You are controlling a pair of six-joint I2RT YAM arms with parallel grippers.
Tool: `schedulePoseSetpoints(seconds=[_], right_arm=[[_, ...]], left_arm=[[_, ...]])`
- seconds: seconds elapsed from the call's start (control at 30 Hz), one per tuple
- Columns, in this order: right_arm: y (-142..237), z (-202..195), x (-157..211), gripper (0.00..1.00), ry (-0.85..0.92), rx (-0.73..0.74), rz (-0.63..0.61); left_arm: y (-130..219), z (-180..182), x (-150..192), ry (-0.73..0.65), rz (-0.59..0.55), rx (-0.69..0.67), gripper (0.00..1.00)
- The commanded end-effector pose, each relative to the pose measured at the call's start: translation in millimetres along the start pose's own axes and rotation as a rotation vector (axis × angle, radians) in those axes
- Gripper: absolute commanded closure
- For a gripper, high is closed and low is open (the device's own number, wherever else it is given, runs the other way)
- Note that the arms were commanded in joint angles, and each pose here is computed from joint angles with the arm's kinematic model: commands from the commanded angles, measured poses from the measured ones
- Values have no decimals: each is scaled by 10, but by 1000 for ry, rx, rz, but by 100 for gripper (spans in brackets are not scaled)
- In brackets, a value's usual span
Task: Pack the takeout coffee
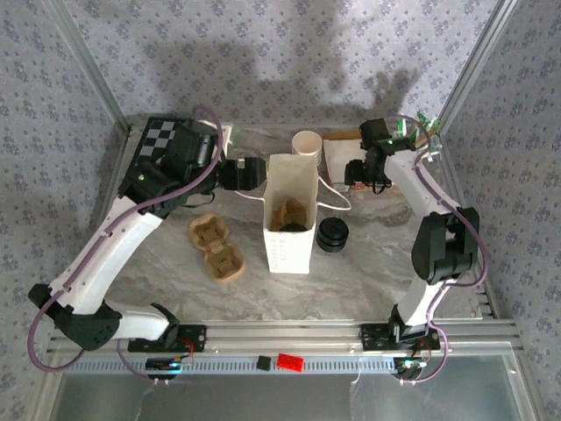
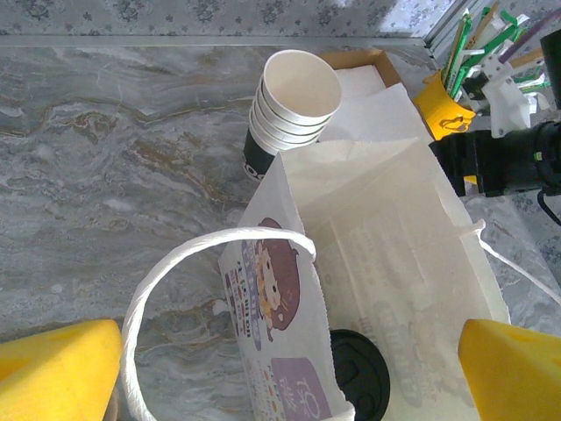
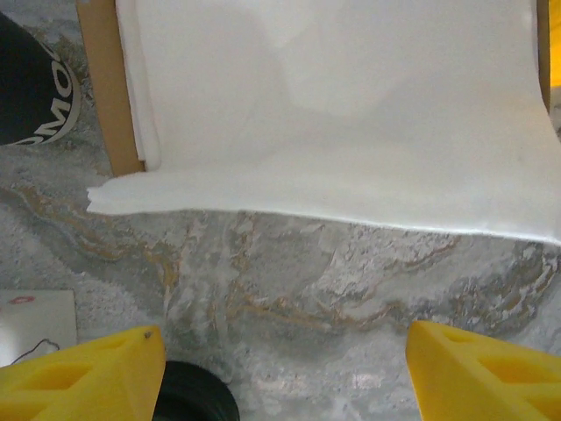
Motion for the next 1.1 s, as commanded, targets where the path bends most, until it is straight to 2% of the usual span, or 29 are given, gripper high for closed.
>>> schedulePoseSetpoints(seconds=[0.0, 0.13, 0.3, 0.53, 0.7, 1.07], right_arm=[[15, 3, -108, 29, 86, 29, 1], [-87, -11, -152, 29, 85, 8, 37], [-163, 158, -174, 26, 285, -91, 45], [-255, 208, -251, 24, 496, -129, 23], [-403, 263, -274, 25, 626, -134, 64], [-592, 237, -367, 34, 636, -96, 92]], left_arm=[[43, -49, -89, -30, -29, 5, 1], [9, -34, -94, -38, -27, -9, 0], [-11, -32, -98, -47, -23, -15, 1], [10, 2, -99, -49, -26, -28, 1], [36, 31, -98, -44, -26, -39, 0], [69, 75, -96, -36, -30, -54, 0]])
Point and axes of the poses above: each hand's point on the last joint's axis, 136 mm out from that joint toward the fingers, its own y axis back along the fingers, its own z axis along the line the jaws close on, x = y × z, the point moved 6 cm from there along y, back along the fingers, and after that the axes turned 2 degrees about y, right-handed, at the moved point
